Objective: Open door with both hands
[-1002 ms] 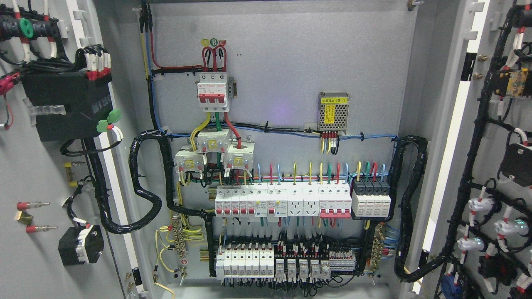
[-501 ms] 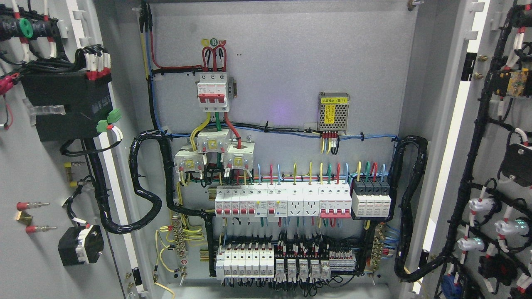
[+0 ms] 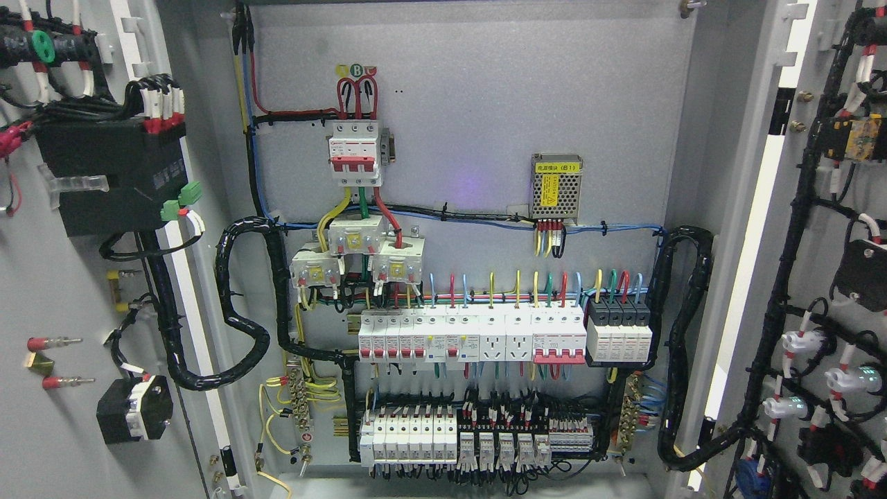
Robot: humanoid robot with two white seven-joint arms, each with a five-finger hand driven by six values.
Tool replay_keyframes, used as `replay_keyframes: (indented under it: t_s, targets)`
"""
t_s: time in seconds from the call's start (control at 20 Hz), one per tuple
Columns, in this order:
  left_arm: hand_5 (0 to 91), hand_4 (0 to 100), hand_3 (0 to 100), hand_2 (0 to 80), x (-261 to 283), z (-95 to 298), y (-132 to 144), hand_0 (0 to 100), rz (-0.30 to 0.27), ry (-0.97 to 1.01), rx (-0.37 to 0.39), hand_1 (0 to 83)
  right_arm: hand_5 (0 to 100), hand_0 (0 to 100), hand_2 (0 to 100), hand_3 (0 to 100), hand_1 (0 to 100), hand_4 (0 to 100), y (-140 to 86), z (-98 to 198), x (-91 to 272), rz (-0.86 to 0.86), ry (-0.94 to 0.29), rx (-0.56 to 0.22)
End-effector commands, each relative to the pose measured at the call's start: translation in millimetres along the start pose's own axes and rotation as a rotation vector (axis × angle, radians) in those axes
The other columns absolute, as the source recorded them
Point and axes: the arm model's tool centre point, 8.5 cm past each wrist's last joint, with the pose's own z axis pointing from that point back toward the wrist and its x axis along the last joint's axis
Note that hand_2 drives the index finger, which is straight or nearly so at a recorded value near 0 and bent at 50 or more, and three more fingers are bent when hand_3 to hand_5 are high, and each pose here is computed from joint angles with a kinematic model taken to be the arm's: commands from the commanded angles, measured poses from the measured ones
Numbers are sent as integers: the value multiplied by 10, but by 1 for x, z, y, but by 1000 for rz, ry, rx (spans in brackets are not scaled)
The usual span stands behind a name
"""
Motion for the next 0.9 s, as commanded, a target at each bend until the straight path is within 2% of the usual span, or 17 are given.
replay_keyframes:
  t_s: [0.0, 0.45, 0.85]
  targets:
    - [0, 30, 0, 0, 22, 3, 22, 0, -111, -166, 40, 0, 0, 107, 0, 0, 0, 0, -21, -1, 9, 6, -61, -49]
    - [0, 30, 0, 0, 30, 12, 40, 0, -145, -200, 92, 0, 0, 107, 0, 0, 0, 0, -41, 6, -1, -83, 3, -110]
    - [0, 30, 0, 0, 31, 18, 48, 0, -168, -182, 105, 0, 0, 107, 0, 0, 0, 0, -50, 12, -7, -86, 41, -117]
